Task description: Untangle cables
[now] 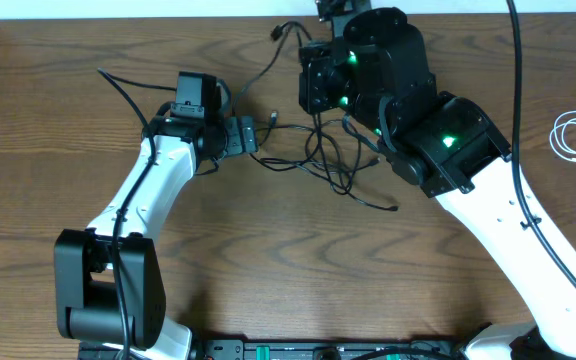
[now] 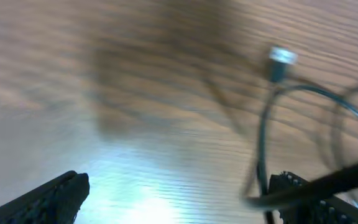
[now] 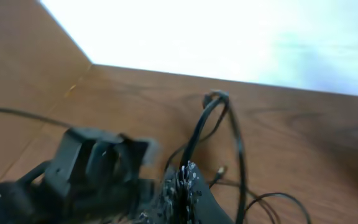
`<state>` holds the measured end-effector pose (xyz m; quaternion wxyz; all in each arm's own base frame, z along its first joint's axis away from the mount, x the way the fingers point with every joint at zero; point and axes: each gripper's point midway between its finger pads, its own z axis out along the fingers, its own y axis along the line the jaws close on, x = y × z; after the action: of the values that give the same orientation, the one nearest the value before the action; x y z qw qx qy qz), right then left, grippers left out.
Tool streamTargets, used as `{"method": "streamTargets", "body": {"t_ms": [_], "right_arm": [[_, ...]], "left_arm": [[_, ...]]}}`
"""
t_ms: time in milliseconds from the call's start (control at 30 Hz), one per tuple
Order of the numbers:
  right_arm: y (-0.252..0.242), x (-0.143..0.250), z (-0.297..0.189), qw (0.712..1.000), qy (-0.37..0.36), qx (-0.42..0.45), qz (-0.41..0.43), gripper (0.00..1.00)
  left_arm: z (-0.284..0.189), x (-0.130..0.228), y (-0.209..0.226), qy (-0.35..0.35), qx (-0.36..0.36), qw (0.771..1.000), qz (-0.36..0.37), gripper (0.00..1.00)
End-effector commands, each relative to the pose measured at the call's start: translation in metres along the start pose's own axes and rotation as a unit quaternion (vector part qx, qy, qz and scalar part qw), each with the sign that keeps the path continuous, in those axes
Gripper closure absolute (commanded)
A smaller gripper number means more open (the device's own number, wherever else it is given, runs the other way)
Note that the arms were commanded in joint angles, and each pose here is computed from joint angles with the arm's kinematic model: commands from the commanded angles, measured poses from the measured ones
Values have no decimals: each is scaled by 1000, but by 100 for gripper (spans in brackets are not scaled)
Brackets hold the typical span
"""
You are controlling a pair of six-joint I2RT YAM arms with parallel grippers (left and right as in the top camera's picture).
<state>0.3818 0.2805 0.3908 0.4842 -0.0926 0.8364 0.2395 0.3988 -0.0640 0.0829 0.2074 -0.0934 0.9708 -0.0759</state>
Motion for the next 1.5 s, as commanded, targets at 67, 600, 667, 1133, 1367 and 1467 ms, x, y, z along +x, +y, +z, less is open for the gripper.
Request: {"method": "streamTargets", "body": {"t_ms": [67,600,667,1133,1367,1467], "right_arm": [[-16,-33,-14,997,-66,51,-1,99],[-43,-30,-18,991,-60,115,-19,99],[-60,-22,-20,987,-44,151,-22,99],[-107,44,-9,969,86,230,7,99],[-131,82,1,948,154,275,32,99],[-138,96,9,940,179,288,31,99]], "left_arm": [[-10,-8,47,-41,-127,988,-79,2],[-11,-8,61,-36,-130,985,-112,2],[-10,-8,56,-33,-115,986,-112,2],[-11,-1,-30,16,130,991,6,2],[-25,12,-64,50,235,971,15,2],[-27,15,-68,59,248,967,14,2]]}}
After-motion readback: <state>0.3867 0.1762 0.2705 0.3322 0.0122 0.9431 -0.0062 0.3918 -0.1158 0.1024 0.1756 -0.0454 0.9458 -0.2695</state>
